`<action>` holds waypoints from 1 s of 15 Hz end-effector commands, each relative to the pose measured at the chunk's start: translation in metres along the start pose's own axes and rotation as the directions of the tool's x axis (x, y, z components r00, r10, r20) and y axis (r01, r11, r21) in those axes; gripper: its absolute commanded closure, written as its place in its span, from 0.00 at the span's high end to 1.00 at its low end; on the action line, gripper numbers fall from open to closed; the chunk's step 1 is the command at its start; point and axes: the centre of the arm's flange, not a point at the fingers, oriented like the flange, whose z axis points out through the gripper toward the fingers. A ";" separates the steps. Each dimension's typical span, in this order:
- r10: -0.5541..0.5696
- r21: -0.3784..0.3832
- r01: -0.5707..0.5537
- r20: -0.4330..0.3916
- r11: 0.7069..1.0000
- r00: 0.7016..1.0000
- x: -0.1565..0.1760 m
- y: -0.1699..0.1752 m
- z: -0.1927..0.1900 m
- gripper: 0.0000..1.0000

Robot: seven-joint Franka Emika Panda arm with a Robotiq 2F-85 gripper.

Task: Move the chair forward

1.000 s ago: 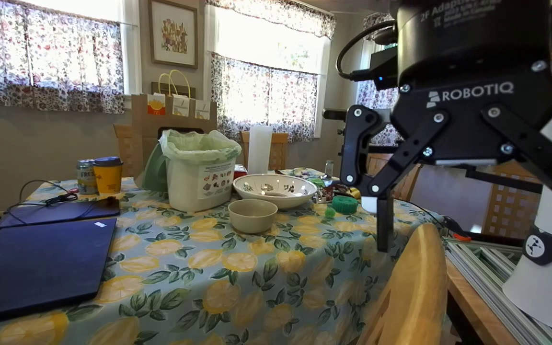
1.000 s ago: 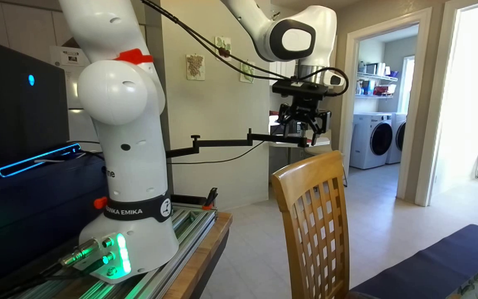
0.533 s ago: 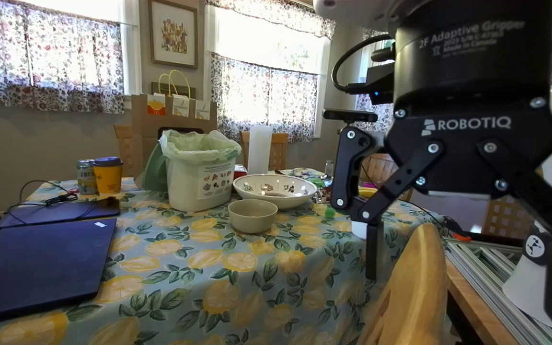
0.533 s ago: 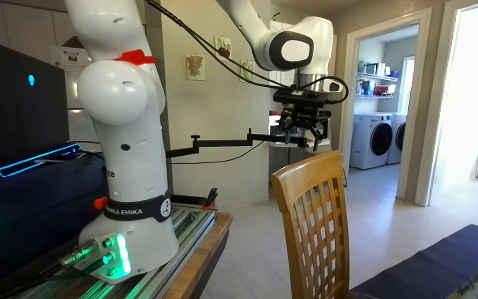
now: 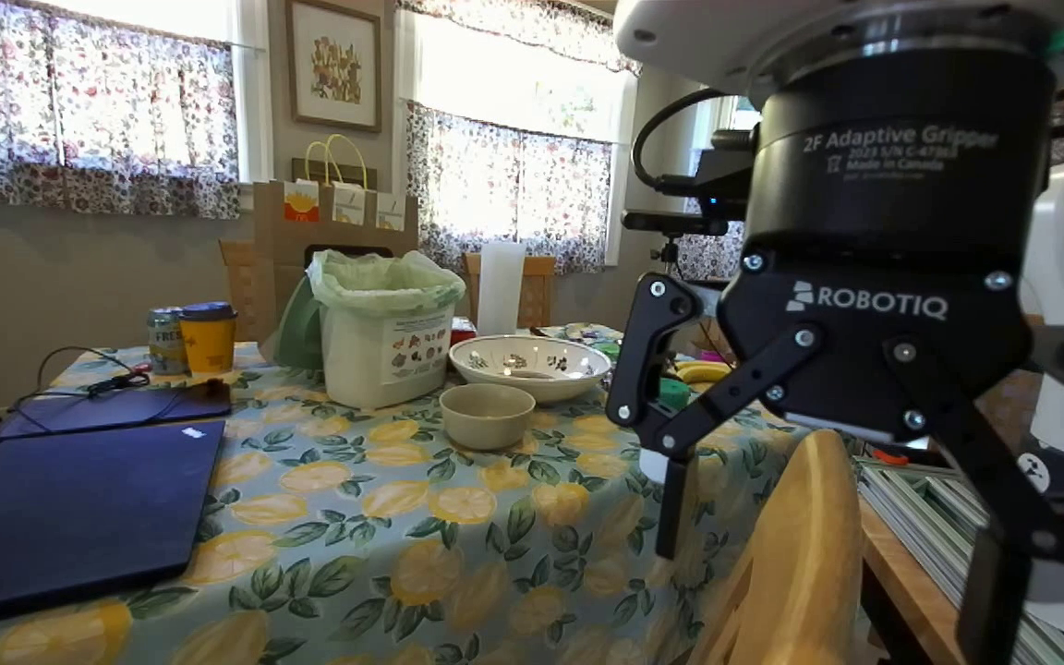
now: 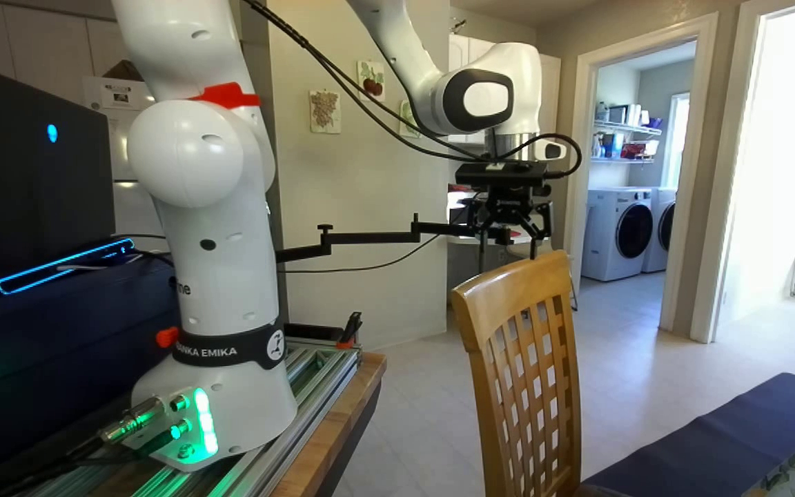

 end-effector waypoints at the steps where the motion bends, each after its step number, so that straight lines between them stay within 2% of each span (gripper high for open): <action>1: 0.001 -0.025 -0.001 0.015 1.000 1.000 -0.007 -0.004 0.011 1.00; 9: -0.018 -0.021 0.018 0.028 1.000 0.999 -0.012 -0.026 0.028 1.00; 15: -0.014 -0.040 0.014 0.006 0.999 1.000 -0.012 -0.022 0.034 1.00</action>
